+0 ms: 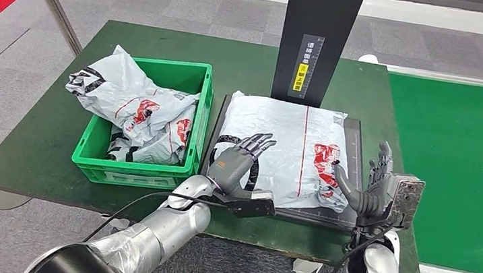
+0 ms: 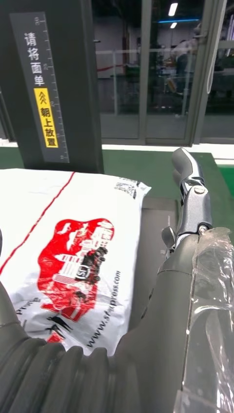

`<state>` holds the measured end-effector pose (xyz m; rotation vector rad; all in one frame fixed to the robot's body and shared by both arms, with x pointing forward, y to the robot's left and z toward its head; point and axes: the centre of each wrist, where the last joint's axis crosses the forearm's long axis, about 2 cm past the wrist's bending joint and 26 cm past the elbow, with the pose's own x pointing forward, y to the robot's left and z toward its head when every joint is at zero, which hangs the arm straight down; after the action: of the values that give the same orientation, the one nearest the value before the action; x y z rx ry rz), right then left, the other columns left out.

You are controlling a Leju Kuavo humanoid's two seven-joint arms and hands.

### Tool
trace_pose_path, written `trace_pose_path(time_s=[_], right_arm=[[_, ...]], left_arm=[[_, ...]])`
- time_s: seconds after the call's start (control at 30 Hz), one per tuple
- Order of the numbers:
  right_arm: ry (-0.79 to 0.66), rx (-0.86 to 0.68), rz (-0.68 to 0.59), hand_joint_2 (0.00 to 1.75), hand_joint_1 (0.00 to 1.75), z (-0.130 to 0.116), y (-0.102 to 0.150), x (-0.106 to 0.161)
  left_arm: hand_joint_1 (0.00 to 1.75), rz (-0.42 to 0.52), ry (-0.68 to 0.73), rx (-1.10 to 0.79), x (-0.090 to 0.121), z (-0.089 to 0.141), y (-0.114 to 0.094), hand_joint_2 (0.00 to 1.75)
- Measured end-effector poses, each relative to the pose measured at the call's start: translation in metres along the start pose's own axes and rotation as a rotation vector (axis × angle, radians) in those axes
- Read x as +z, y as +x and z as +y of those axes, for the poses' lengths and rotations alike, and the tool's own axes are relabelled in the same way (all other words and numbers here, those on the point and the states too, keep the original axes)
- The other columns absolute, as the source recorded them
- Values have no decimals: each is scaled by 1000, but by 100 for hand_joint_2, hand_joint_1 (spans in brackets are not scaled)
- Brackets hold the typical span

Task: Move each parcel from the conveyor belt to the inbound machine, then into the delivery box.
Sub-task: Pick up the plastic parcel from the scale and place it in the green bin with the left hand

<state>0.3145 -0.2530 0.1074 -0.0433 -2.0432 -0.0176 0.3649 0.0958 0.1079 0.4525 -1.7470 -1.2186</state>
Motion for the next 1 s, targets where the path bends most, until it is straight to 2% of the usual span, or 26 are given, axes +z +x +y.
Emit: trace_pose_path(time_s=[0.4,0.97,1.0], right_arm=[[-25,-10,8,175,0,7,0,-3],[-11,-27,9,175,0,8,0,-2],[-7,-31,11,175,0,8,0,-1]], left_arm=[[0,12,-108,6,12,-20,3,175],[0,29,-181,12,17,-28,3,175],[40,34,-183,12,17,-28,3,175]])
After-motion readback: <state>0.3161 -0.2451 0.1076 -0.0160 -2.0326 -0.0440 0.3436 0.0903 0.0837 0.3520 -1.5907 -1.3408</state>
